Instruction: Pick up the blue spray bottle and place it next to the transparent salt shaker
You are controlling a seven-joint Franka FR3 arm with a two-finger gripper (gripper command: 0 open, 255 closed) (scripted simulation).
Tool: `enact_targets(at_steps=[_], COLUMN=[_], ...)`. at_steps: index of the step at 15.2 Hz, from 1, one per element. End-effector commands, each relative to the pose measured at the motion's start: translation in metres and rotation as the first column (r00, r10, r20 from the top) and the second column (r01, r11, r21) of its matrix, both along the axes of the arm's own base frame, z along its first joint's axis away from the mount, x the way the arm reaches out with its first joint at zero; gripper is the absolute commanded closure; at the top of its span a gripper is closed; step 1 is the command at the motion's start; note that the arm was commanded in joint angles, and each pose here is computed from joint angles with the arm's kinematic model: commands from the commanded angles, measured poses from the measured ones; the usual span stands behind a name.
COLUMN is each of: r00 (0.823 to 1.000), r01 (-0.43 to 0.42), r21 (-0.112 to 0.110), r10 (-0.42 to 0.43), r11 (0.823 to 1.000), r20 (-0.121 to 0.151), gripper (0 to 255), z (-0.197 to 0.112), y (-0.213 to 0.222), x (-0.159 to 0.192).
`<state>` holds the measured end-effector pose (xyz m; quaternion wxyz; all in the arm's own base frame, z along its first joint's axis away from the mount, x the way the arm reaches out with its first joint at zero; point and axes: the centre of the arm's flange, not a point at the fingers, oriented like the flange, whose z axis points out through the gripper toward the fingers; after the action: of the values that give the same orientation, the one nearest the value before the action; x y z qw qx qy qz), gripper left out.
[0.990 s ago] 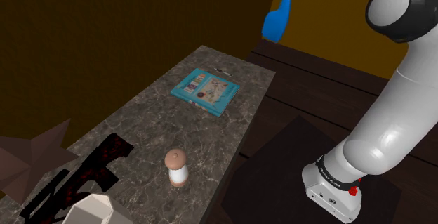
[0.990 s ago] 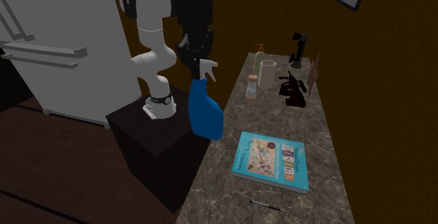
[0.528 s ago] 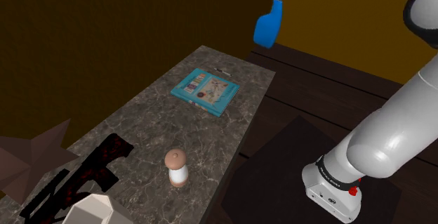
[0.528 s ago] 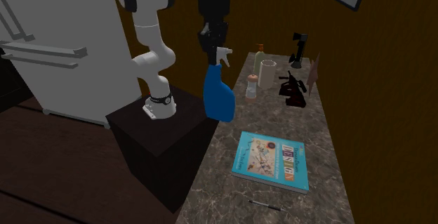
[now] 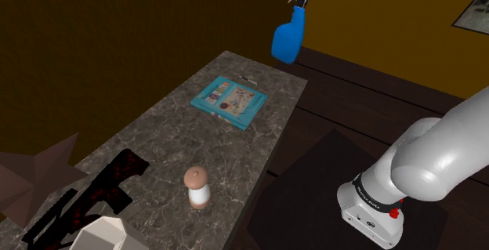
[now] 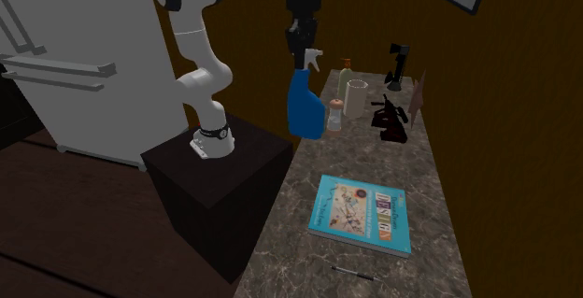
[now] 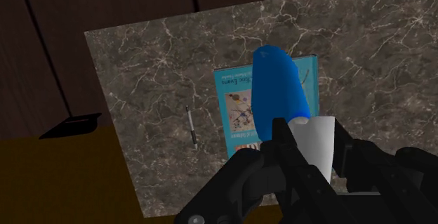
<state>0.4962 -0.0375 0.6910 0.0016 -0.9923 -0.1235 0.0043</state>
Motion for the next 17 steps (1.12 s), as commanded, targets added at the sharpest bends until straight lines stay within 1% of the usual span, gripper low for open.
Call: enact_targets(at_steps=[1,17], r00=[1.000,1.000], r01=[0.002,0.002], r21=[0.000,0.000], r10=[-0.002,-0.002], r11=[1.000,1.000], r20=[0.000,0.000], gripper=[255,255], z=[-0.001,0.000], y=[0.029,0.234], x=[-0.004,-0.052])
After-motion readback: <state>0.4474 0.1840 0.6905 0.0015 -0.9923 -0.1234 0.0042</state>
